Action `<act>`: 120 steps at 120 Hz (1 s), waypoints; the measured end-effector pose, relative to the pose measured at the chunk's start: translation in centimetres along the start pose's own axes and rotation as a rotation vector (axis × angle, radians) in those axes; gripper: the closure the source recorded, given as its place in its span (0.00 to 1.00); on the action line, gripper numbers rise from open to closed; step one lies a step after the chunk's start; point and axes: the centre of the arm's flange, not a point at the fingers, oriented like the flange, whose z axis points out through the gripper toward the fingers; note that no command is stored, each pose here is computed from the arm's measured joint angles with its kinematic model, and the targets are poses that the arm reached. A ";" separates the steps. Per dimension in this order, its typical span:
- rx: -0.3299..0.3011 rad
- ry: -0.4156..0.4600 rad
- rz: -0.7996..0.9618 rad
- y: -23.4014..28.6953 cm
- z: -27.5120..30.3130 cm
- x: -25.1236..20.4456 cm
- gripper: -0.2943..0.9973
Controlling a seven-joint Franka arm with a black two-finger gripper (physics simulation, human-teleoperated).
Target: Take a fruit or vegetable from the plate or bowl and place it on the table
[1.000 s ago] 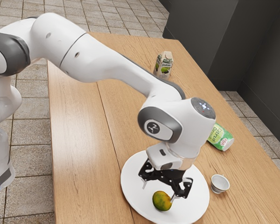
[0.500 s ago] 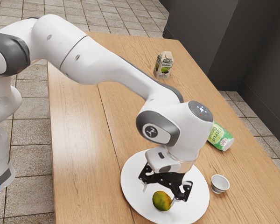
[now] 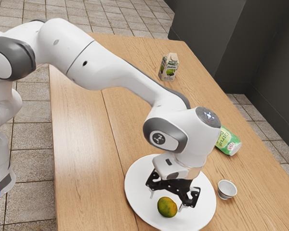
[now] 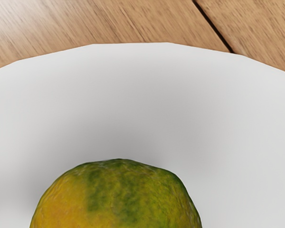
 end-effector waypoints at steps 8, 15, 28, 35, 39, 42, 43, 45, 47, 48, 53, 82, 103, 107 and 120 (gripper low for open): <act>0.003 0.000 0.001 0.0 0.0 0.1 0.23; 0.005 0.001 0.005 -0.1 0.0 0.2 0.23; 0.007 0.003 0.011 -0.1 0.2 0.7 0.23; 0.006 0.004 0.012 -0.2 0.4 0.7 0.23; 0.007 0.004 0.012 -0.2 0.4 0.8 0.23; 0.007 0.005 0.012 -0.3 0.5 0.8 0.23; 0.007 0.005 0.012 -0.3 0.5 0.7 0.23; 0.007 0.005 0.012 -0.3 0.5 0.7 0.23; 0.007 0.005 0.012 -0.3 0.5 0.7 0.23; 0.007 0.005 0.012 -0.3 0.5 0.7 0.23; 0.006 0.006 0.011 -0.3 0.7 0.7 0.23; 0.004 0.007 0.007 -0.2 0.9 0.6 0.23; 0.027 0.013 -0.022 -0.4 0.5 0.1 0.49; 0.033 0.014 -0.026 -0.4 0.5 0.0 0.55; 0.051 0.014 -0.036 -0.6 0.3 0.0 0.59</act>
